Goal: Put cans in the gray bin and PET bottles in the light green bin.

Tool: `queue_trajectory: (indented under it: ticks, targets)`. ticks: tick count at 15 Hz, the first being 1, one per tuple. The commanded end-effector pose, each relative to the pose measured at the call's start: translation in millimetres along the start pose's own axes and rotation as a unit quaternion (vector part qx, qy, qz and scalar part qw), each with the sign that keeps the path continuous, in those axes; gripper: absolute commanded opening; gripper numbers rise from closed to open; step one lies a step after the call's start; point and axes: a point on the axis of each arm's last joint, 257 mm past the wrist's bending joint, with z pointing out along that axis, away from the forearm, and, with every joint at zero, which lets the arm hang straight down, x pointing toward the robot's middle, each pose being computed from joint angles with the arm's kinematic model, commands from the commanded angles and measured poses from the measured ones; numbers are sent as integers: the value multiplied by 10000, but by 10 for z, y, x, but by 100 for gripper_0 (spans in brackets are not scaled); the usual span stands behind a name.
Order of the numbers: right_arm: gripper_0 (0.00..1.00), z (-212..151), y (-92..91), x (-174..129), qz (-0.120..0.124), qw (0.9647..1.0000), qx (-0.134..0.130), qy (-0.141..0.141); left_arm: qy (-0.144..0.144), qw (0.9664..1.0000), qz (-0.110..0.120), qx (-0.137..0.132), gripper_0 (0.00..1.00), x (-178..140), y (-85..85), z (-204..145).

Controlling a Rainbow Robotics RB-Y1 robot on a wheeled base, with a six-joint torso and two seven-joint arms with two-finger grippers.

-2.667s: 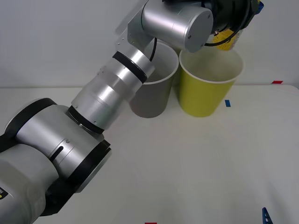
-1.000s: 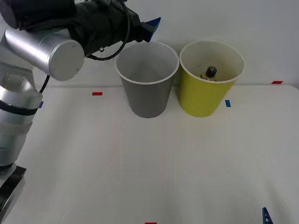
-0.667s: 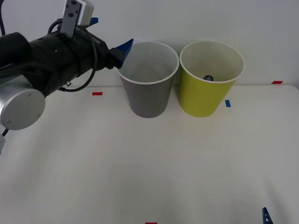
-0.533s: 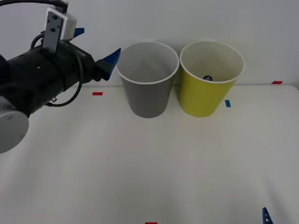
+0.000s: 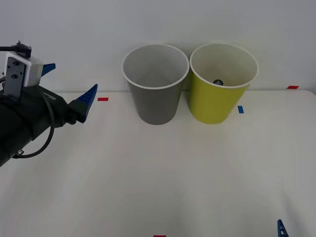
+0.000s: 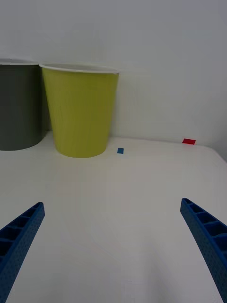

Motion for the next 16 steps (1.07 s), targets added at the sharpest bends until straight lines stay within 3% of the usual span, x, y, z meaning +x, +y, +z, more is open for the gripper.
queue_trajectory:
  ticks: [1, 6, 8, 12, 16]
  targets:
    - [100, 0, 0, 0, 0, 10000, 0, 0, 74, 9998, -156, -110, 100, 101, 36, -92]
    - [100, 0, 0, 0, 0, 10000, 0, 0, -150, 9957, -817, -402, 100, 494, -64, -308]
    - [100, 0, 0, 0, 0, 10000, 0, 0, -300, 9954, -713, -560, 100, 709, -38, -299]
    - [100, 0, 0, 0, 0, 10000, 0, 0, -532, 9924, -838, -728, 100, 1214, -68, -366]
    - [100, 0, 0, 0, 0, 10000, 0, 0, -399, 9884, -1153, -904, 100, 1648, -212, -685]
